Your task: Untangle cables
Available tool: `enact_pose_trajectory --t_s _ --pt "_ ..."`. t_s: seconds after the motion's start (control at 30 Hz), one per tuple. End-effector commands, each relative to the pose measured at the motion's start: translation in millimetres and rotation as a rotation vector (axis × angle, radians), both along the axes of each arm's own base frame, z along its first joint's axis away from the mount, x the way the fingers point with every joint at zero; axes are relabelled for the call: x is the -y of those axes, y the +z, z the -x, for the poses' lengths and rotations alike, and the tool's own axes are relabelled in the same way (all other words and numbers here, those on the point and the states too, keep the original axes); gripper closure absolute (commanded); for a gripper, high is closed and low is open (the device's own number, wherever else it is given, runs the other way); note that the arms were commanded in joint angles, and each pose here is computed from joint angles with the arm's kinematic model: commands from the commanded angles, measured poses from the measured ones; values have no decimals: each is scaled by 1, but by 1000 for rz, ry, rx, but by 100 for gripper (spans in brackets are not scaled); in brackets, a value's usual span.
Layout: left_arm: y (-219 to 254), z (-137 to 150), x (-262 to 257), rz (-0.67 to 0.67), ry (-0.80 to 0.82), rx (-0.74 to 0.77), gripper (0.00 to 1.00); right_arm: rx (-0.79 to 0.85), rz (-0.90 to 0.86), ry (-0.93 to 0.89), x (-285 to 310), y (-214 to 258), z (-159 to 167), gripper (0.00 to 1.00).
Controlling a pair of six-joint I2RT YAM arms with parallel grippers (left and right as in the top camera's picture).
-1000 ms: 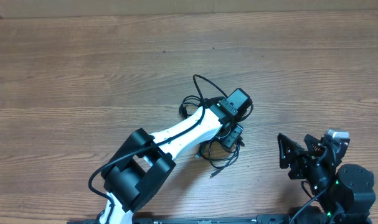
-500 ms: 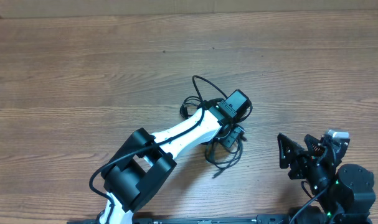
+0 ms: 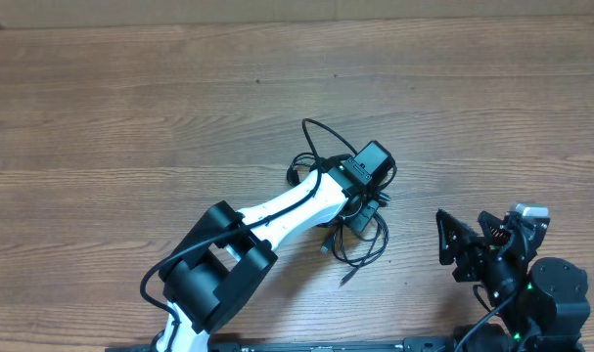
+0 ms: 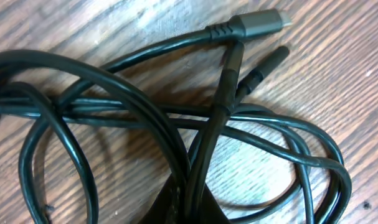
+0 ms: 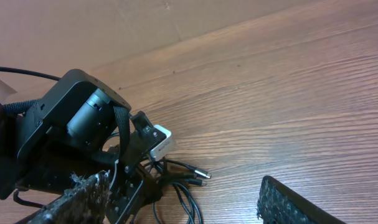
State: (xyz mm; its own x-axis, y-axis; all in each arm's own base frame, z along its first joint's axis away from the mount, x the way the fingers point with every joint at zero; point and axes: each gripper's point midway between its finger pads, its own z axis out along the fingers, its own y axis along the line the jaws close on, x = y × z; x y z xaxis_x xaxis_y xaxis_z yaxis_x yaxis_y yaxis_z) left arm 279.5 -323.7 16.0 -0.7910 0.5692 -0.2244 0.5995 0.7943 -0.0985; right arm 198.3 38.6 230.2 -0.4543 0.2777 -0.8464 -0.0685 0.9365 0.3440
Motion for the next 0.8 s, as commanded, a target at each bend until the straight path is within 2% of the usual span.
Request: enact_pose_trajectory --t_s 0.0,0.23,0.33,0.47,0.6,0.77 --pt "7 2 -4 -17 -34 1 96 2 0 -3 0 -1 0 25" --pt "102 -10 9 154 -68 177 96 2 0 -3 1 -1 0 24" --pt "165 -6 6 262 -66 282 96 2 0 -2 0 -1 0 24" --pt "216 1 -2 344 -88 380 96 2 0 -2 0 -1 0 24" --pt "237 6 -7 380 -95 418 96 2 -16 34 -6 0 1 24" --pt "240 23 7 428 -274 404 96 16 -48 107 -19 5 4 21"
